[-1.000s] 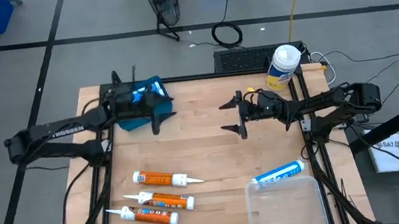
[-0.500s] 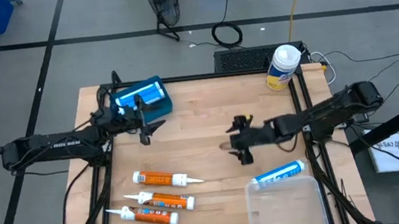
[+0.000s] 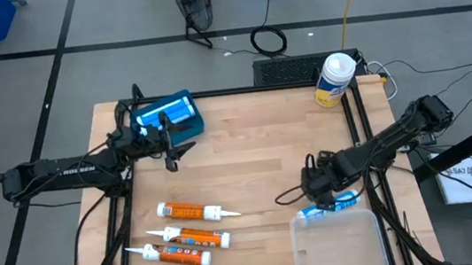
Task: Pick & place silicon tubes, Sealant and Lysol wipes
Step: Put the blue sealant into the blue bin
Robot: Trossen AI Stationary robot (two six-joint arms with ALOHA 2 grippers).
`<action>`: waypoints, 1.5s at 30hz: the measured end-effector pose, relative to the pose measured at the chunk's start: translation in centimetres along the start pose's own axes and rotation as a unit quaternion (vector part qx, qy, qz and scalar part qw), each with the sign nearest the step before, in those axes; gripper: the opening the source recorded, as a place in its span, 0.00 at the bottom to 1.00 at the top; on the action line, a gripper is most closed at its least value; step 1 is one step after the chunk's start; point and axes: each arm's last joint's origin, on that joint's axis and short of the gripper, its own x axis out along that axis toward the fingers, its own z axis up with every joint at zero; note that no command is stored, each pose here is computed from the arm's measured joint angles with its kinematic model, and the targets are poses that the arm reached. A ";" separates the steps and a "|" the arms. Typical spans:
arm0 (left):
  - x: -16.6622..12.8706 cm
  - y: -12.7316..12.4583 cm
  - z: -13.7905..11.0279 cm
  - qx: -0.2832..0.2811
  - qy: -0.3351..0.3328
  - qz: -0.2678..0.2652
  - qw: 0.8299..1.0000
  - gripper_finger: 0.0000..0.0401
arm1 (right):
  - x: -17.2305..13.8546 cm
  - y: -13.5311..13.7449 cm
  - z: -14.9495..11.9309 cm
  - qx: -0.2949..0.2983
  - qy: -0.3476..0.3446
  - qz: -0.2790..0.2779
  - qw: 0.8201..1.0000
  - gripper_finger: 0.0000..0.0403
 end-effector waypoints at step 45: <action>0.0 0.0 0.5 0.046 -0.024 0.003 0.999 0.65 | 4.8 -6.3 5.7 -0.092 -0.246 -0.129 0.956 0.90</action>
